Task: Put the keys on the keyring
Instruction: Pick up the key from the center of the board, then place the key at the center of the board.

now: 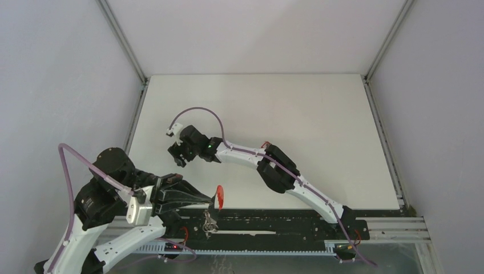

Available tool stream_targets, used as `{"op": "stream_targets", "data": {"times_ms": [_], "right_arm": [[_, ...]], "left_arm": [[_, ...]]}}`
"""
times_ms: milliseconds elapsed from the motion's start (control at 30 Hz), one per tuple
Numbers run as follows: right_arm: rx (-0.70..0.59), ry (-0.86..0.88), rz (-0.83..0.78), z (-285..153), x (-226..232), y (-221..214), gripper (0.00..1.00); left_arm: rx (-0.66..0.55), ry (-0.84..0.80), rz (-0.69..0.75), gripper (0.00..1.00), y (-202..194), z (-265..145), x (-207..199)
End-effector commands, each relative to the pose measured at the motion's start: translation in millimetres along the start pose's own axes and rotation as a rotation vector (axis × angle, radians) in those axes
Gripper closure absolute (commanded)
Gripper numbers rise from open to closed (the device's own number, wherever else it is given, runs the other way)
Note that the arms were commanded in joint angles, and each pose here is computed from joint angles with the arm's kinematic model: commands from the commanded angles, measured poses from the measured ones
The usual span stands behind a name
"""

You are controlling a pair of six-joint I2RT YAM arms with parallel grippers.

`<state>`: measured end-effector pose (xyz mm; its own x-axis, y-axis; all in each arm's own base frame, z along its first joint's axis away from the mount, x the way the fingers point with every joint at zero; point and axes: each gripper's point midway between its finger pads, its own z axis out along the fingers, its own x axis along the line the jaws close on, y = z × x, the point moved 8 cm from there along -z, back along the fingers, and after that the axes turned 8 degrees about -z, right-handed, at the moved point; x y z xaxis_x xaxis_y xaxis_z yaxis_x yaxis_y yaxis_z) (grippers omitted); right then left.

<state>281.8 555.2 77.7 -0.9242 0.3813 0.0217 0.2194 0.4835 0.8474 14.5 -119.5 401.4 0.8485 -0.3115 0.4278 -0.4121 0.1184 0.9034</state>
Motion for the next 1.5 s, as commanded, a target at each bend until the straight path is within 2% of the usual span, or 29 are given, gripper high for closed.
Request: {"op": "stream_targets", "data": {"times_ms": [0, 67, 133, 233, 333, 533, 700, 833, 1100, 1233, 1467], "right_arm": [[0.03, -0.039, -0.016, -1, -11, 0, 0.21], [0.037, -0.045, -0.02, -2, -15, -2, 0.25], [0.045, -0.045, -0.019, -4, -18, -4, 0.34], [0.056, -0.022, -0.016, -11, -20, -14, 0.57], [0.036, 0.006, -0.023, -19, -15, -18, 0.75], [0.041, 0.014, -0.046, -39, -14, -15, 1.0], [-0.037, 0.023, -0.002, -90, -27, -13, 1.0], [-0.054, 0.061, 0.084, -141, -32, -31, 1.0], [-0.021, 0.097, 0.196, -235, -14, -53, 1.0], [-0.069, 0.046, 0.305, -283, -19, -58, 1.0], [0.103, -0.122, 0.337, -329, -34, -86, 1.0]], "left_arm": [[-0.007, 0.013, -0.005, 1.0, 3, 1, 4], [0.002, 0.028, -0.008, 1.0, 2, 0, 5], [0.019, 0.05, -0.012, 1.0, -1, 0, 7], [0.053, 0.073, -0.015, 1.0, -5, -2, 9], [0.069, 0.082, -0.025, 1.0, -6, -3, 10], [0.092, 0.111, -0.032, 1.0, -9, -5, 9], [0.102, 0.126, -0.037, 1.0, -13, -6, 10], [0.119, 0.145, -0.049, 1.0, -20, -4, 15], [0.101, 0.159, -0.191, 1.0, -36, 4, 26], [0.097, 0.188, -0.29, 1.0, -53, 4, 35], [0.135, 0.278, -0.411, 1.0, -98, -5, 63]]}}
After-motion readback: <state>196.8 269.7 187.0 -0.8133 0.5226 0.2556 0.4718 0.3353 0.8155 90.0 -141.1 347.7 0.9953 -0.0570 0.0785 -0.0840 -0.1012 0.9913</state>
